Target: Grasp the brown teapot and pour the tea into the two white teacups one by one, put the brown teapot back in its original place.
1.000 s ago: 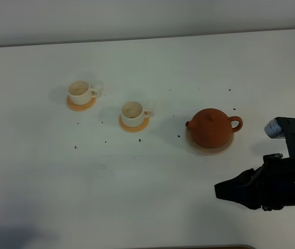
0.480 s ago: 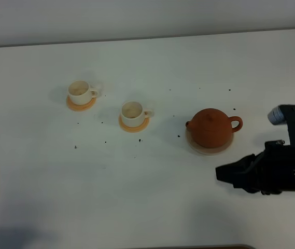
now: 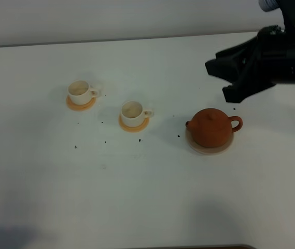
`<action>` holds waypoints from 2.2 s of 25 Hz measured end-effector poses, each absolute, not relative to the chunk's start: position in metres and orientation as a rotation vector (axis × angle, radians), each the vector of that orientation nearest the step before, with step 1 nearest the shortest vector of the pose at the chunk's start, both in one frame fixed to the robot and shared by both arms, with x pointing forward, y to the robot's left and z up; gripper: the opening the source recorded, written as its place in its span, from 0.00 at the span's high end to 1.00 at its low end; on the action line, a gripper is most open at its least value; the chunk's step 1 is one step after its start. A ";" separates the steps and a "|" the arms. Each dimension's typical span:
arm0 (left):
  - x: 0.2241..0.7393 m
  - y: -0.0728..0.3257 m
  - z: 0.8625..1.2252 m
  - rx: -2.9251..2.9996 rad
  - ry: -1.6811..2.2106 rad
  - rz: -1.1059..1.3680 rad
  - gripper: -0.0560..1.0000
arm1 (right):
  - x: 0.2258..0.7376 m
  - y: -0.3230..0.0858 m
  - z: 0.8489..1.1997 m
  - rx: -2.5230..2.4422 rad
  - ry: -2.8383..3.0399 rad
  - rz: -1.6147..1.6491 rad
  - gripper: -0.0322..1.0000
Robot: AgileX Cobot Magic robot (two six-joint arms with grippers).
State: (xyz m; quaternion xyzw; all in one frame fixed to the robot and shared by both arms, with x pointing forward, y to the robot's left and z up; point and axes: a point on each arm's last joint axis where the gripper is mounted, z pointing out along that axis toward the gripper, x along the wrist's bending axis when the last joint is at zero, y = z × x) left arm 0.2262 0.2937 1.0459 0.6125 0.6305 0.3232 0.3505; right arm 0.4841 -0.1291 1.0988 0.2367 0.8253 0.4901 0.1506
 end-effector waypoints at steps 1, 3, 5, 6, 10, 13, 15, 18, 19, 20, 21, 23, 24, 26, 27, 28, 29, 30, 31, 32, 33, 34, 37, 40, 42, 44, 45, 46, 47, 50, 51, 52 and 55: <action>0.226 0.294 1.046 1.586 1.633 0.837 0.71 | 0.492 -0.127 1.103 0.618 2.367 1.364 0.74; 0.226 0.294 1.046 1.586 1.633 0.837 0.71 | 0.509 -0.121 1.103 0.509 2.396 1.258 0.74; 0.226 0.294 1.046 1.586 1.633 0.837 0.71 | 0.523 -0.114 1.098 0.423 2.453 1.165 0.74; 0.226 0.294 1.046 1.586 1.633 0.837 0.71 | 0.531 -0.111 1.095 0.371 2.497 1.110 0.74; 0.226 0.294 1.046 1.586 1.633 0.837 0.71 | 0.551 -0.105 1.079 0.203 2.700 0.862 0.74; 0.226 0.294 1.046 1.586 1.633 0.837 0.71 | 0.566 -0.104 1.073 0.120 2.828 0.668 0.74; 0.226 0.294 1.046 1.586 1.633 0.837 0.71 | 0.575 -0.102 1.072 0.086 2.885 0.578 0.74; 0.226 0.294 1.046 1.586 1.633 0.837 0.71 | 0.590 -0.097 1.067 0.053 2.947 0.493 0.74; 0.226 0.294 1.046 1.586 1.633 0.837 0.71 | 0.595 -0.094 1.063 0.049 2.957 0.487 0.74; 0.226 0.294 1.046 1.586 1.633 0.837 0.71 | 0.600 -0.091 1.060 0.042 2.957 0.482 0.74; 0.226 0.294 1.046 1.586 1.633 0.837 0.71 | 0.603 -0.087 1.056 0.018 2.958 0.469 0.74; 0.226 0.294 1.046 1.586 1.633 0.837 0.71 | 0.605 -0.080 1.047 -0.089 2.966 0.422 0.74; 0.226 0.294 1.046 1.586 1.633 0.837 0.71 | 0.605 -0.076 1.042 -0.154 2.968 0.387 0.74; 0.226 0.294 1.046 1.586 1.633 0.837 0.71 | 0.603 -0.071 1.035 -0.290 2.964 0.331 0.74; 0.226 0.294 1.046 1.586 1.633 0.837 0.71 | 0.603 -0.068 1.032 -0.335 2.960 0.310 0.74; 0.226 0.294 1.046 1.586 1.633 0.837 0.71 | 0.602 -0.066 1.031 -0.363 2.958 0.304 0.74; 0.226 0.294 1.046 1.586 1.633 0.837 0.71 | 0.601 -0.064 1.031 -0.387 2.952 0.294 0.74; 0.226 0.294 1.046 1.586 1.633 0.837 0.71 | 0.600 -0.063 1.030 -0.412 2.948 0.280 0.74; 0.226 0.294 1.046 1.586 1.633 0.837 0.71 | 0.600 -0.063 1.028 -0.433 2.946 0.261 0.74; 0.226 0.294 1.046 1.586 1.633 0.837 0.71 | 0.598 -0.064 1.025 -0.451 2.952 0.242 0.74; 0.226 0.294 1.046 1.586 1.633 0.837 0.71 | 0.597 -0.064 1.021 -0.464 2.963 0.223 0.74; 0.226 0.294 1.046 1.586 1.633 0.837 0.71 | 0.595 -0.066 1.017 -0.465 2.976 0.209 0.74; 0.226 0.294 1.046 1.586 1.633 0.837 0.71 | 0.592 -0.069 1.005 -0.441 3.022 0.170 0.74; 0.226 0.294 1.046 1.585 1.634 0.836 0.71 | 0.589 -0.071 0.998 -0.413 3.052 0.154 0.74; 0.226 0.294 1.046 1.585 1.634 0.836 0.71 | 0.586 -0.072 0.993 -0.399 3.076 0.152 0.73; 0.226 0.294 1.046 1.585 1.634 0.836 0.71 | 0.584 -0.073 0.988 -0.389 3.097 0.145 0.72; 0.226 0.294 1.046 1.585 1.634 0.836 0.71 | 0.582 -0.074 0.986 -0.379 3.108 0.143 0.71; 0.226 0.294 1.046 1.585 1.634 0.836 0.71 | 0.582 -0.074 0.983 -0.367 3.111 0.145 0.69; 0.226 0.294 1.046 1.585 1.634 0.836 0.71 | 0.582 -0.074 0.980 -0.351 3.107 0.150 0.68; 0.226 0.294 1.046 1.585 1.634 0.836 0.71 | 0.582 -0.074 0.971 -0.329 3.091 0.156 0.63; 0.226 0.294 1.046 1.585 1.634 0.836 0.71 | 0.583 -0.073 0.969 -0.325 3.080 0.160 0.62; 0.226 0.294 1.046 1.585 1.634 0.836 0.71 | 0.585 -0.072 0.967 -0.324 3.066 0.165 0.62; 0.226 0.294 1.046 1.585 1.634 0.836 0.71 | 0.589 -0.071 0.960 -0.328 3.043 0.154 0.61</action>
